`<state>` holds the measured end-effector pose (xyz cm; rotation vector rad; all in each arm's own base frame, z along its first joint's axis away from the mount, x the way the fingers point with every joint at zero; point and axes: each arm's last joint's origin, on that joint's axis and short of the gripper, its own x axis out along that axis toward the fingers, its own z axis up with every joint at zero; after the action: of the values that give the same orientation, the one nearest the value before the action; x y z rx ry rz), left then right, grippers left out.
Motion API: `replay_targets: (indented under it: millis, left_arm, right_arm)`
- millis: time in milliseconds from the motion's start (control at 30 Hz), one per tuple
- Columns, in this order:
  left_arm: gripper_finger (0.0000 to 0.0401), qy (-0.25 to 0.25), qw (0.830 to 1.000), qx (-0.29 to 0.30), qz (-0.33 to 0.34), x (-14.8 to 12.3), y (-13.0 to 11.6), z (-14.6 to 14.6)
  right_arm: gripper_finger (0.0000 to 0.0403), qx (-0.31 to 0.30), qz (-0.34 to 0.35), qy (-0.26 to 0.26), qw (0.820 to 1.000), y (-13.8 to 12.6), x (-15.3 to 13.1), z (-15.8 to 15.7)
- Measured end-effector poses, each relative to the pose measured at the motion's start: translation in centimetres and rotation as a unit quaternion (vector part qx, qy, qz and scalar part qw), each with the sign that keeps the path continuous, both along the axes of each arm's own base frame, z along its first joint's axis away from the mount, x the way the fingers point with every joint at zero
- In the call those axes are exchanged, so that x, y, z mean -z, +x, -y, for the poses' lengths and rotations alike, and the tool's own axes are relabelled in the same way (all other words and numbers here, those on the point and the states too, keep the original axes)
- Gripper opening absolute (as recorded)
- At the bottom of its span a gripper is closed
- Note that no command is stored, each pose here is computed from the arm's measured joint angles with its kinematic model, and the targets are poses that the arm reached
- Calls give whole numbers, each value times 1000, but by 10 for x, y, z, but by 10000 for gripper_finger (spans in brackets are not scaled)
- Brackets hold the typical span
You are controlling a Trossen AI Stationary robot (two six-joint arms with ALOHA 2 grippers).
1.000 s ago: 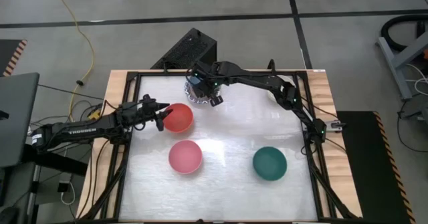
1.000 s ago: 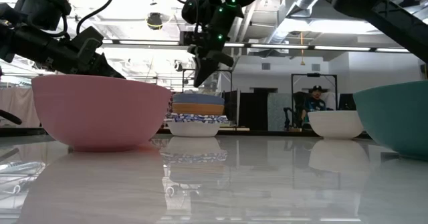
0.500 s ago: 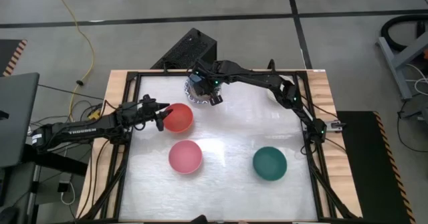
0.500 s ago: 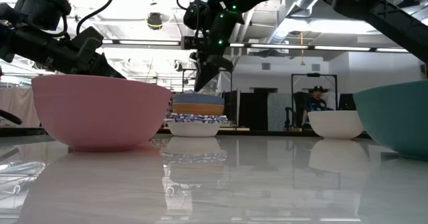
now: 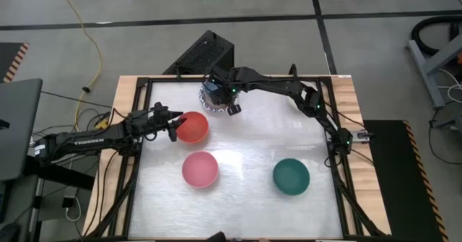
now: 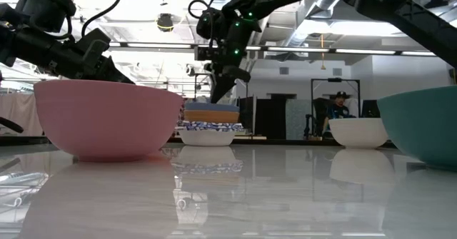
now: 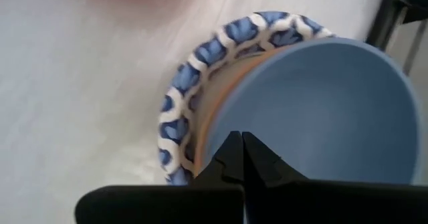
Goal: Nest bowls inside each other
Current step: Stack the blue bowl onto the stack of bowls, then stack the white bowl onto the stack of bowls
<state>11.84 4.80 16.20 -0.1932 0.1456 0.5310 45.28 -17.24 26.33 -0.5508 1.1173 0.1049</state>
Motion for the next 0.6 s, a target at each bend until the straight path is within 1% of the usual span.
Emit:
replay_targets:
  millis: [333, 500, 600]
  left_arm:
    - [148, 0, 1000, 0, 1, 0, 0, 0]
    - [148, -1, 1000, 3, 0, 0, 0, 0]
    - [148, 2, 1000, 4, -2, 0, 0, 0]
  right_arm:
    - [7, 13, -11, -54, 998, 1, -5, -1]
    - [7, 13, -35, -45, 998, -7, -9, -3]
    - [7, 18, -40, -43, 998, -18, -24, -4]
